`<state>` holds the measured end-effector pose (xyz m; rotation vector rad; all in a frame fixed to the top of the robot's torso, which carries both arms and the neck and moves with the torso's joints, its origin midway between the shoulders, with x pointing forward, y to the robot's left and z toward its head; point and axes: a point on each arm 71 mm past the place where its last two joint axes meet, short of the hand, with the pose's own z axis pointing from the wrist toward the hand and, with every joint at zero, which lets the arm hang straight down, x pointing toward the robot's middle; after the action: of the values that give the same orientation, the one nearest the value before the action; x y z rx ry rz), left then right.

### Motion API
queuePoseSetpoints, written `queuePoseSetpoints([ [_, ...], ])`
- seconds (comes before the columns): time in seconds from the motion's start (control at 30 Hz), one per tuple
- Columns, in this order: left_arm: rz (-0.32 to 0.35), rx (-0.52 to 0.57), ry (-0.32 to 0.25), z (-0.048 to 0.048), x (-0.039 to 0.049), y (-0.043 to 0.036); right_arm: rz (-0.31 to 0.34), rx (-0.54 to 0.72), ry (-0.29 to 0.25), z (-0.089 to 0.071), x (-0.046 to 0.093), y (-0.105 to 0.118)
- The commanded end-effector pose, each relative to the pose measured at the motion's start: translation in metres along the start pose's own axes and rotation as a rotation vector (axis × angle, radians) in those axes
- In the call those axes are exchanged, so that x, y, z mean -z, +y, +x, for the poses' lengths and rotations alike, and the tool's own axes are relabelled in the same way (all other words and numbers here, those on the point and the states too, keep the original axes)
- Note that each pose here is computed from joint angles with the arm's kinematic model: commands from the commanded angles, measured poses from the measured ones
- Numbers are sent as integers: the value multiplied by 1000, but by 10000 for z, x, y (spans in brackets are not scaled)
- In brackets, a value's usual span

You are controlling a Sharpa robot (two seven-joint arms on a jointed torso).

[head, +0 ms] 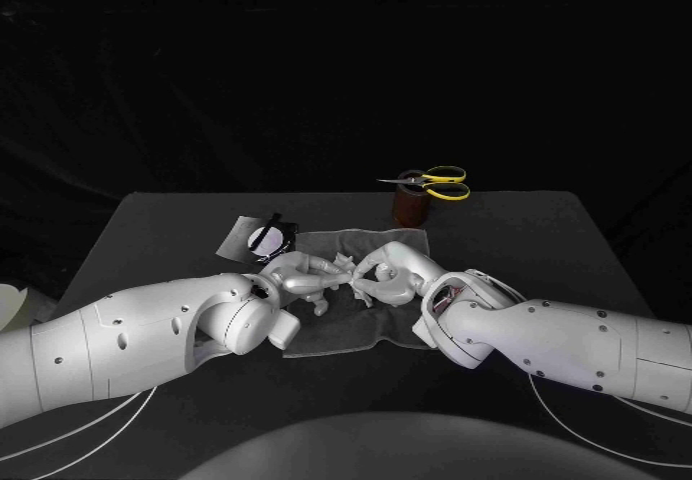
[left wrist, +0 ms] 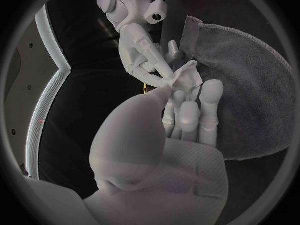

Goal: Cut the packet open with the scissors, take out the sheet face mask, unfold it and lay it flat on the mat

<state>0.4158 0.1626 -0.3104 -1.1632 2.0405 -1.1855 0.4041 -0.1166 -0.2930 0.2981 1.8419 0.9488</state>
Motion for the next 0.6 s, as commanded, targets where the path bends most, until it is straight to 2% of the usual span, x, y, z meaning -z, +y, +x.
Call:
queuePoseSetpoints([
  [0.03, 32, 18, 19, 15, 3, -30, -3, 12, 8, 7, -1, -1],
  [0.33, 55, 26, 76, 66, 6, -49, 5, 14, 16, 10, -5, -14],
  [0.6, 57, 33, 79, 64, 6, -48, -7, -19, -4, -11, 4, -12],
])
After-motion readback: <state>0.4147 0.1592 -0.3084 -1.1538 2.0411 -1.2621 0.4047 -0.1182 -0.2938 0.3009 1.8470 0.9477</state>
